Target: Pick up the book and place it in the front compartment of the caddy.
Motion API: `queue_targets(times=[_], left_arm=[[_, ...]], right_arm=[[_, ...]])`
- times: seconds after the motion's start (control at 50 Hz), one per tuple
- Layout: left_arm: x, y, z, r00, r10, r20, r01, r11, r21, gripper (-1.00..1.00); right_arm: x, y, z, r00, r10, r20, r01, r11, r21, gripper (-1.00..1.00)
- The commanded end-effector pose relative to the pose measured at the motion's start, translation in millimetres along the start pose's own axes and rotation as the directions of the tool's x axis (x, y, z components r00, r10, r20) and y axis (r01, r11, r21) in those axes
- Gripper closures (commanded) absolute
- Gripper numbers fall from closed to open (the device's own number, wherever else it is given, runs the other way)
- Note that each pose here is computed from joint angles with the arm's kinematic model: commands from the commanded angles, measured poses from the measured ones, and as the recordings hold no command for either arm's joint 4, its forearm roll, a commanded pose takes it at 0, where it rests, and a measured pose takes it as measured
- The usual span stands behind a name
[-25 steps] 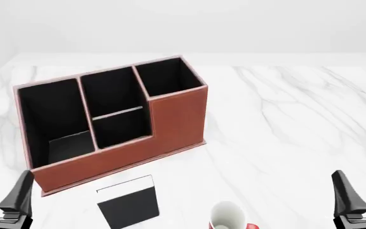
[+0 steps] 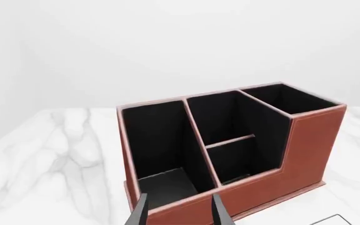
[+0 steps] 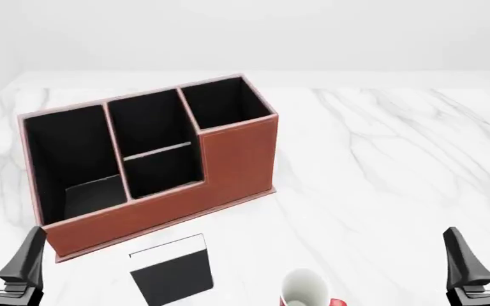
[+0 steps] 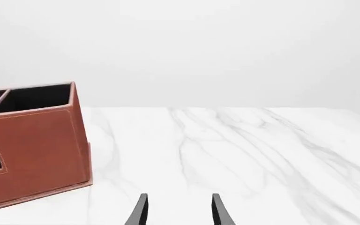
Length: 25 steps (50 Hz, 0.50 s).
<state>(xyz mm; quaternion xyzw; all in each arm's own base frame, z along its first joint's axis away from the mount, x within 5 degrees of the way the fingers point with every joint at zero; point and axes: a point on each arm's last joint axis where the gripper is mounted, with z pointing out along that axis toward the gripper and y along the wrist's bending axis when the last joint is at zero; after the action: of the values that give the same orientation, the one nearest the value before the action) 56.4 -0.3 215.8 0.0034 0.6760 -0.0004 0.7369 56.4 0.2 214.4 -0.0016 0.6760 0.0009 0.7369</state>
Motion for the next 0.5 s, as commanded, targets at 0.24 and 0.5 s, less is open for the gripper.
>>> queue_targets(times=[0.24,0.5], left_arm=[[3.1,1.5,-0.5,0.999,0.054,-0.007,-0.054,0.998,-0.027,-1.00],[4.6,0.5,-0.5,1.000,0.009,-0.023,-0.009,1.000,-0.008,-1.00]], right_arm=[[-0.2,0.1,0.0,1.000,-0.001,0.001,0.001,1.000,-0.002,-1.00],[-0.1,0.1,0.0,1.000,-0.001,0.001,0.001,1.000,-0.002,-1.00]])
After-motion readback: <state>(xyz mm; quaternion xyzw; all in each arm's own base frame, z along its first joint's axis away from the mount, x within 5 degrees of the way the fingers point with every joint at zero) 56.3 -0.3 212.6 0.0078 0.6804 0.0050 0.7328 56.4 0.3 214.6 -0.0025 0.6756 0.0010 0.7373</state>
